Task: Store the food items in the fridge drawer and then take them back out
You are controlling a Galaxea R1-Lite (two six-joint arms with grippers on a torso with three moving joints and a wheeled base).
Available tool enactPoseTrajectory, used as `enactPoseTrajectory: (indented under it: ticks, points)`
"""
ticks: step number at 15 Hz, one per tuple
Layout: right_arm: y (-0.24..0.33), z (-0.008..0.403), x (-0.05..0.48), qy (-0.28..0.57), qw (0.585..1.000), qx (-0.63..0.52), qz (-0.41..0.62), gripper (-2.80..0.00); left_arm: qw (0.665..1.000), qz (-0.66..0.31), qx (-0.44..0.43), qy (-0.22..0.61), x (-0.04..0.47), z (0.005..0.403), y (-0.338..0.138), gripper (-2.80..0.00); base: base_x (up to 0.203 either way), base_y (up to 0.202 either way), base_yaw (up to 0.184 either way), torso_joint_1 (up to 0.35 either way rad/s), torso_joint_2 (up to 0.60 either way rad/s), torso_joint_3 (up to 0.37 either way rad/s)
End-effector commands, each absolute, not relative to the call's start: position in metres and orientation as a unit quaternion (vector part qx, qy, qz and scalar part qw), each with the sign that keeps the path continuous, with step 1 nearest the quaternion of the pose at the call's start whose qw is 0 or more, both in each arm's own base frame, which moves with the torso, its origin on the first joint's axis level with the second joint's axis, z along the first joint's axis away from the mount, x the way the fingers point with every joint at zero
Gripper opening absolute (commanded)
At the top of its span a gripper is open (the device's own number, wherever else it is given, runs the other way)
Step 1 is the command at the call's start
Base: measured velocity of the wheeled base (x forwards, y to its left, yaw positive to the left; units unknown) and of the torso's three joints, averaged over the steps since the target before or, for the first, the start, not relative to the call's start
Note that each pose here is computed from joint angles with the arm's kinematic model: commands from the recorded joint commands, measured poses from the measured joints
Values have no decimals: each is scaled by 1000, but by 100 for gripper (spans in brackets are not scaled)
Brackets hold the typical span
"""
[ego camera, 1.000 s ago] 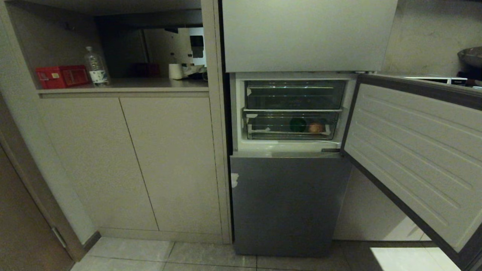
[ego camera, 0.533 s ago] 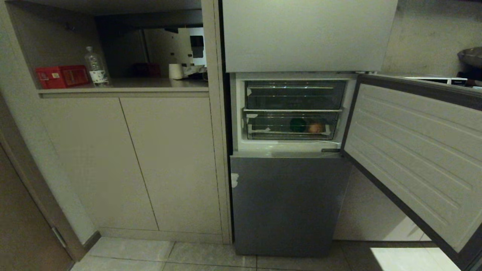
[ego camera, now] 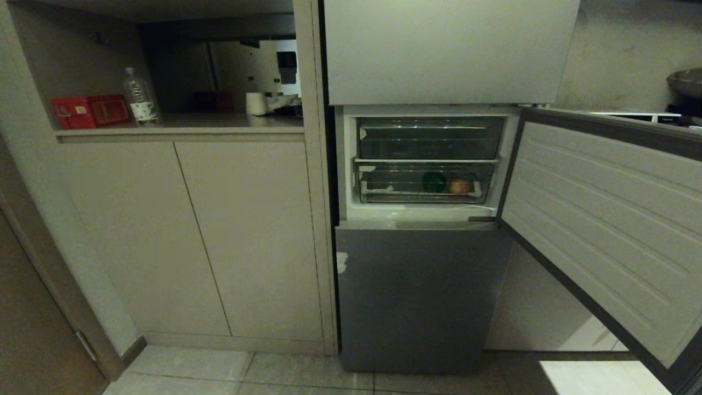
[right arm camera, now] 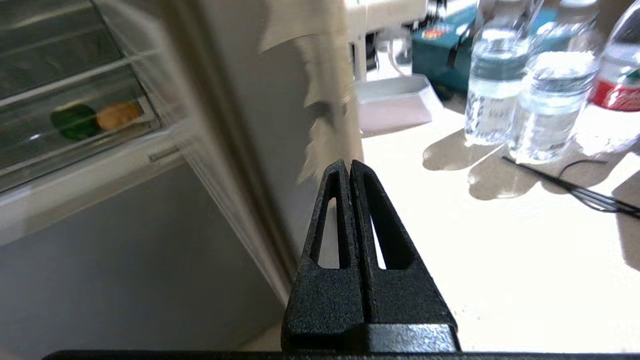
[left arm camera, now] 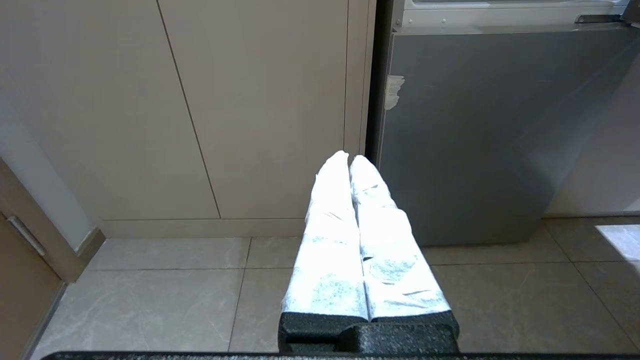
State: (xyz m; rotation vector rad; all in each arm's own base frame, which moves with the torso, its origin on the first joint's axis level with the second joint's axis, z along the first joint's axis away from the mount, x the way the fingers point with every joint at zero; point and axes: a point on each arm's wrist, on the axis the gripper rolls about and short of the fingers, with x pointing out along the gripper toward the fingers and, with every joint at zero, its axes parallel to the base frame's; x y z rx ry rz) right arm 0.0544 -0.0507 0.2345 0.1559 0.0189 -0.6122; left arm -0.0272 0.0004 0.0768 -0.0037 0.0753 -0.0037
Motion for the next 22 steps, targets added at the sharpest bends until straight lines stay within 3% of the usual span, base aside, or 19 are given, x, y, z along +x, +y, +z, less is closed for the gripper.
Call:
enactPoseTrajectory:
  ticks: [1,6,10,16,22]
  points:
    - [-75,235,74,45,945,101,-307,-280,999,-1,-2,38,-27,76,0,-280,0,0,0,0,0,0]
    - [-117,239,114,12,958,82,-273,-280,999,-1,-2,37,-27,77,0,-280,0,0,0,0,0,0]
    - [-114,237,117,11,979,86,-184,-280,999,-1,-2,37,-27,77,0,-280,0,0,0,0,0,0]
    - [-69,225,102,3,994,75,-85,-280,999,-1,-2,37,-27,77,0,-280,0,0,0,0,0,0]
    - [-8,215,78,-11,990,62,125,-280,999,-1,-2,37,-27,77,0,-280,0,0,0,0,0,0]
